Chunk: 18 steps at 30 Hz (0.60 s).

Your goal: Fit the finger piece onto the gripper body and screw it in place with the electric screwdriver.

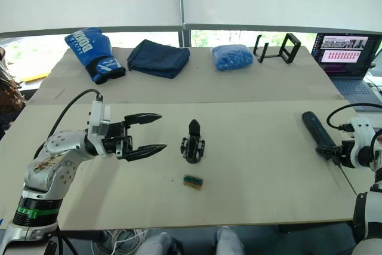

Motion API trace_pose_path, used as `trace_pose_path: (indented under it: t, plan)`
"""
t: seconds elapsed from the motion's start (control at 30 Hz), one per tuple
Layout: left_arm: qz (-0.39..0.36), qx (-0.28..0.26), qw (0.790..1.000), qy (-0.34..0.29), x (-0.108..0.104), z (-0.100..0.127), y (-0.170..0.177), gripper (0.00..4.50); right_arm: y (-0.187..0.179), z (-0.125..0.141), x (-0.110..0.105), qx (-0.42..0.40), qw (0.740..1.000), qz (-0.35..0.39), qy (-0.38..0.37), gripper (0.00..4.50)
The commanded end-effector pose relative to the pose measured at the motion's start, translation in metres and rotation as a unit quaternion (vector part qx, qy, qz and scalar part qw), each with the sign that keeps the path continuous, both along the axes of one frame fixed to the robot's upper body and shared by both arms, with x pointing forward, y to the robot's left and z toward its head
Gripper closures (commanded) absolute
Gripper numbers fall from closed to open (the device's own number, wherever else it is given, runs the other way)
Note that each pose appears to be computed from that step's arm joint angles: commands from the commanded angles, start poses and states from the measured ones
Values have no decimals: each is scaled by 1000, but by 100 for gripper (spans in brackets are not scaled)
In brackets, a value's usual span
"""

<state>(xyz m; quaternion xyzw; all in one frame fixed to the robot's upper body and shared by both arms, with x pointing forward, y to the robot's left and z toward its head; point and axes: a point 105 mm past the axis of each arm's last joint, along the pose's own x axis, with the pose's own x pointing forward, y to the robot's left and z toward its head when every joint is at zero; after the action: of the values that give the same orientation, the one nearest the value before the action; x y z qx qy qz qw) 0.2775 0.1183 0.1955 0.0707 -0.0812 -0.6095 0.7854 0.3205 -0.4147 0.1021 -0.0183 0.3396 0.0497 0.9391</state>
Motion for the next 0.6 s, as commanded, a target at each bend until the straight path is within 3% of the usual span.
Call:
trace_pose_path:
  t: [0.03, 0.17, 0.3, 0.47, 0.6]
  plan:
    - [-29, -4, 999, -34, -9, 17, -6, 0, 1, 3, 2, 0, 1000, 9, -24, 255]
    - [-35, -2, 999, -34, -10, 17, -8, 0, 5, 14, 5, -6, 998, 43, -55, 255]
    - [-32, -2, 999, -27, -8, 14, -4, 0, 28, 42, 5, -17, 986, 143, -85, 255]
    - [-49, 26, 998, -29, -12, -2, 8, 0, 89, 80, -8, -33, 961, 250, -111, 255]
    - [-49, 32, 998, -30, -12, -7, 14, 0, 133, 83, -22, -58, 948, 293, -106, 255]
